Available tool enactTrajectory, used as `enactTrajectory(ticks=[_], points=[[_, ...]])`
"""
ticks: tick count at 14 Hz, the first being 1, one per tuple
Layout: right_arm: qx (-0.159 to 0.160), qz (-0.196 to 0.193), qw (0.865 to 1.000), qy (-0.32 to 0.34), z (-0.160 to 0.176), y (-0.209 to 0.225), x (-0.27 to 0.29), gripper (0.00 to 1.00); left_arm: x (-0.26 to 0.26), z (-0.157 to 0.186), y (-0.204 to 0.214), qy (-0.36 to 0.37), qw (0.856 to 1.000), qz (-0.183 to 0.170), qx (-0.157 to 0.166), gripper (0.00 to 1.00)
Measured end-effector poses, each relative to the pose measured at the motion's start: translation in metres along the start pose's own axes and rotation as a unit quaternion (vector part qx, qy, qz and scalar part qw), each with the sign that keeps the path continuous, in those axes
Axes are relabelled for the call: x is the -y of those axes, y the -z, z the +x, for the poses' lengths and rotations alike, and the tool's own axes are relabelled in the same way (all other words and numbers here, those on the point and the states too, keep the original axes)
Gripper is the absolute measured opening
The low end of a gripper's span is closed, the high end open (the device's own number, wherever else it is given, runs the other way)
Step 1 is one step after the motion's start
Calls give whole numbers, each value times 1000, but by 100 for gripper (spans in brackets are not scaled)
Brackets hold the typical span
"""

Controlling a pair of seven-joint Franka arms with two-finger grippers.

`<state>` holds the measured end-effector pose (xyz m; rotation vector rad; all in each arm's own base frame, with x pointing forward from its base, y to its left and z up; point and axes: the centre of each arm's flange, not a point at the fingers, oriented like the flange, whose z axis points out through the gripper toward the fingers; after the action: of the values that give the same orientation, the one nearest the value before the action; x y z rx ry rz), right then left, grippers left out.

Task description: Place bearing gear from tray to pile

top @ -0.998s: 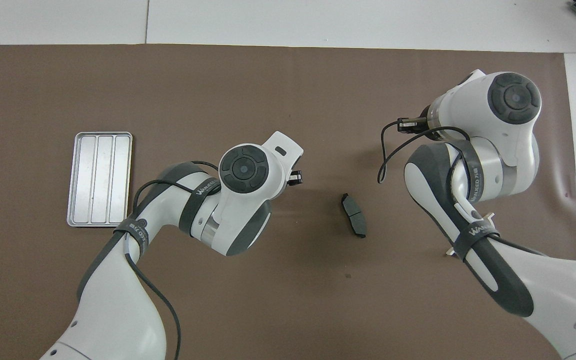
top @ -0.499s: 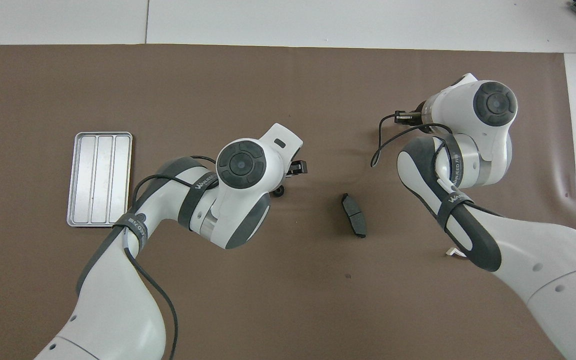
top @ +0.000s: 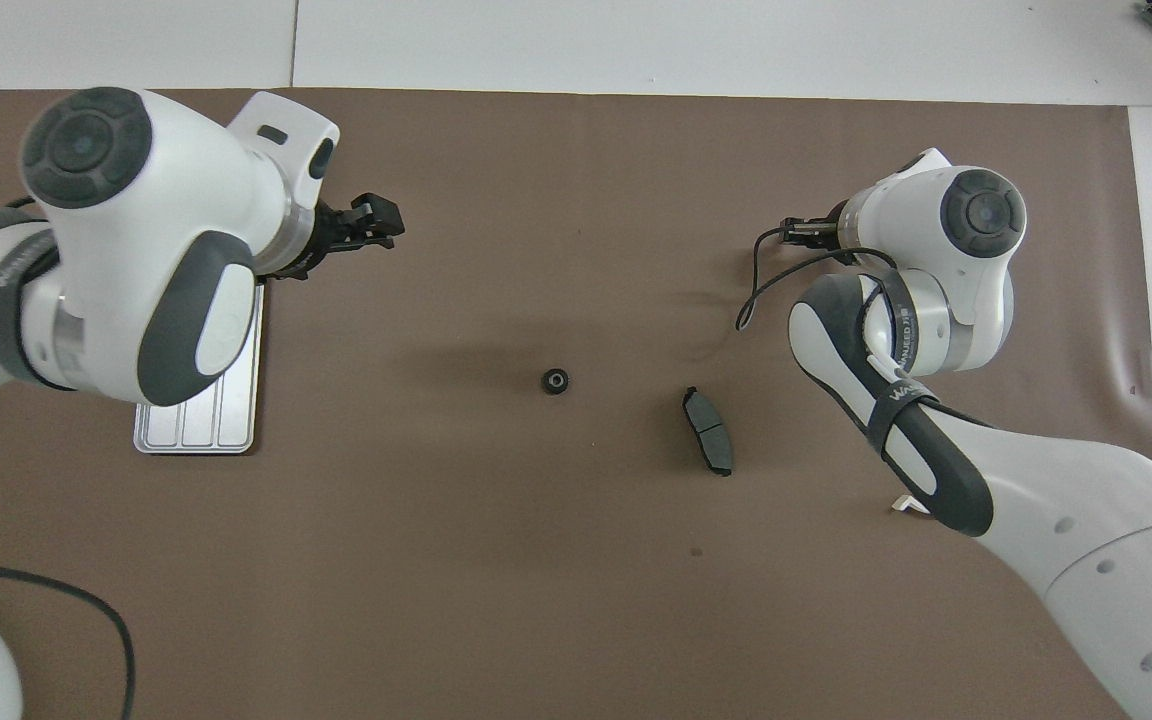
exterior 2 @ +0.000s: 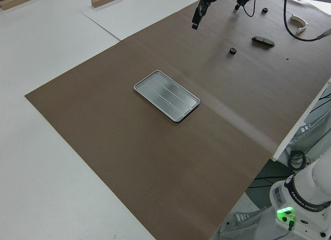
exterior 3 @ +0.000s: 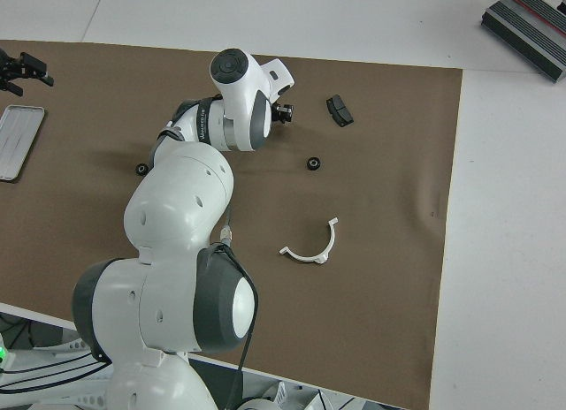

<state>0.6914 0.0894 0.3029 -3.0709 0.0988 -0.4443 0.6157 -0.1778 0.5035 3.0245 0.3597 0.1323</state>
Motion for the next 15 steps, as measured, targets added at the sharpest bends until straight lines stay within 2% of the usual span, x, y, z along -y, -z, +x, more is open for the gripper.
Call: enactTrajectory(ticks=[2,3,6,9,12,15], points=[[-7,6,1000,10,3,18,16,95,45,13,32,-42,999,14,28,100],[-1,9,1000,18,3,34,28,100,71,19,46,-67,997,17,38,100],[26,17,999,32,-8,85,75,100,136,16,87,-101,992,22,68,100],[39,28,998,28,-34,112,143,100,145,-14,121,-117,987,48,98,100],[46,38,998,32,-66,116,205,100,134,-30,140,-132,987,49,84,100],[60,40,997,37,-100,112,249,100,136,-26,123,-131,988,45,62,100]])
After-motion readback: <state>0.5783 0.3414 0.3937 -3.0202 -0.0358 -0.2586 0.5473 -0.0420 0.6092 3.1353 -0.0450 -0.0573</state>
